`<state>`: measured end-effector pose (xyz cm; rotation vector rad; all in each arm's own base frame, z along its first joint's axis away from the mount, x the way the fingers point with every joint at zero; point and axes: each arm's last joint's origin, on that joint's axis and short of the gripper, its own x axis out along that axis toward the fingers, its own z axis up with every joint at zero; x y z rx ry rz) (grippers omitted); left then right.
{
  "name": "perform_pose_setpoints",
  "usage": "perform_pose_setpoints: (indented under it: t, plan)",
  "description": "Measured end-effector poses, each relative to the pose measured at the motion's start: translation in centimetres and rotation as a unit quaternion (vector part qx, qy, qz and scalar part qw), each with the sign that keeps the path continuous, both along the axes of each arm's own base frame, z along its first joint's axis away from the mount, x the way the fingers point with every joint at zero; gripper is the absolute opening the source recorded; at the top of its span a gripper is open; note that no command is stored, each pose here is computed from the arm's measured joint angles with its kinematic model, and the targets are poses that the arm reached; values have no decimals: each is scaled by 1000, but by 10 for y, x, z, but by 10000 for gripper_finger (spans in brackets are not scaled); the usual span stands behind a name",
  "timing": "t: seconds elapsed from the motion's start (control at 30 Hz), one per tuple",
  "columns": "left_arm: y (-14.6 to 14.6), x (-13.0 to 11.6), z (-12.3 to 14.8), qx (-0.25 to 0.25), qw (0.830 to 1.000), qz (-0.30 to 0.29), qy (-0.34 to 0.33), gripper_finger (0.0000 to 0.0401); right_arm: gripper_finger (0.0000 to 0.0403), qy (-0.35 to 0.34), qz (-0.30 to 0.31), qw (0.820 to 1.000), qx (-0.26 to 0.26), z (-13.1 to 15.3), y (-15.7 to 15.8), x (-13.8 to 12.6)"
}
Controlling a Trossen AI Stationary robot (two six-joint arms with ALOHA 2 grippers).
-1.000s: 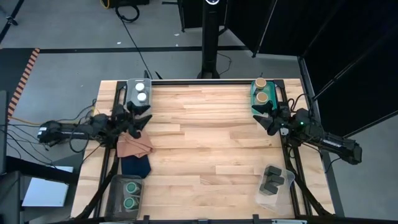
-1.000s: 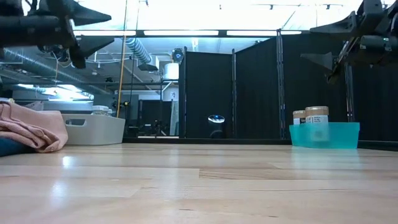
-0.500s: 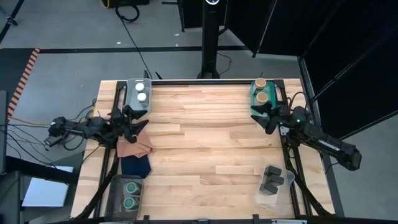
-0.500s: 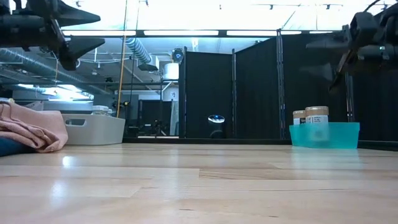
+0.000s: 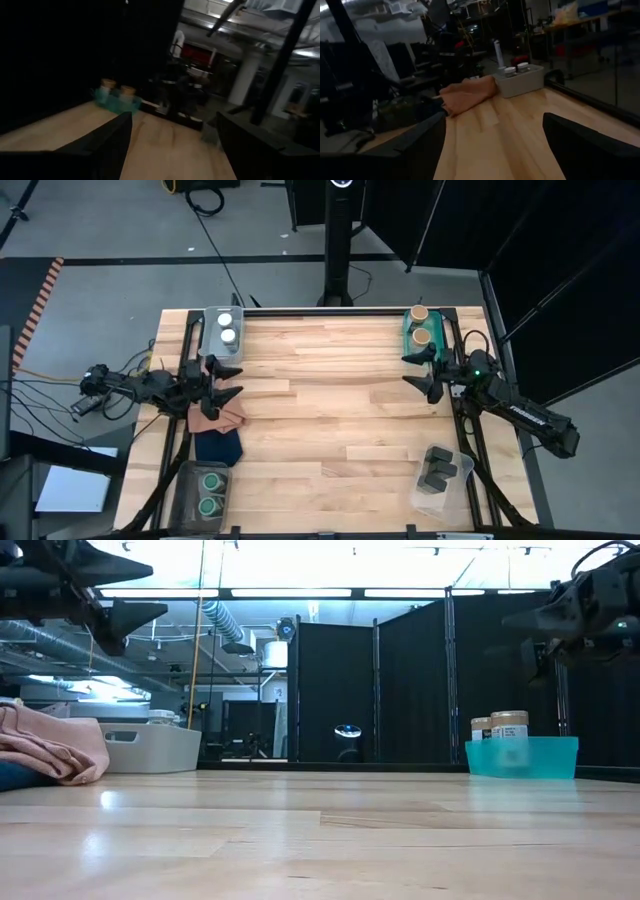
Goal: Sort spices by type
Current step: Return to Home Position
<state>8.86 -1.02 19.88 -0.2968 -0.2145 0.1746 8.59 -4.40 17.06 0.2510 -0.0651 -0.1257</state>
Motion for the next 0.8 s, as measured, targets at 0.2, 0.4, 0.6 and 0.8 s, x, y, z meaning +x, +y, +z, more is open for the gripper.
perform_pose_setpoints:
  t: [0.2,0.4,0.6,0.8]
  plan:
    - [-2,1,-5,3,999,-29,25,294,337,-3,-26,1000,14,0,-2,0]
    - [-2,1,-1,-8,1000,-30,3,294,337,-3,7,1000,24,0,1,1]
    - [-10,-1,5,104,981,-162,-32,294,338,5,142,989,-42,-1,10,2]
    - [-18,-5,11,91,945,-304,-78,294,339,9,211,975,64,0,19,4]
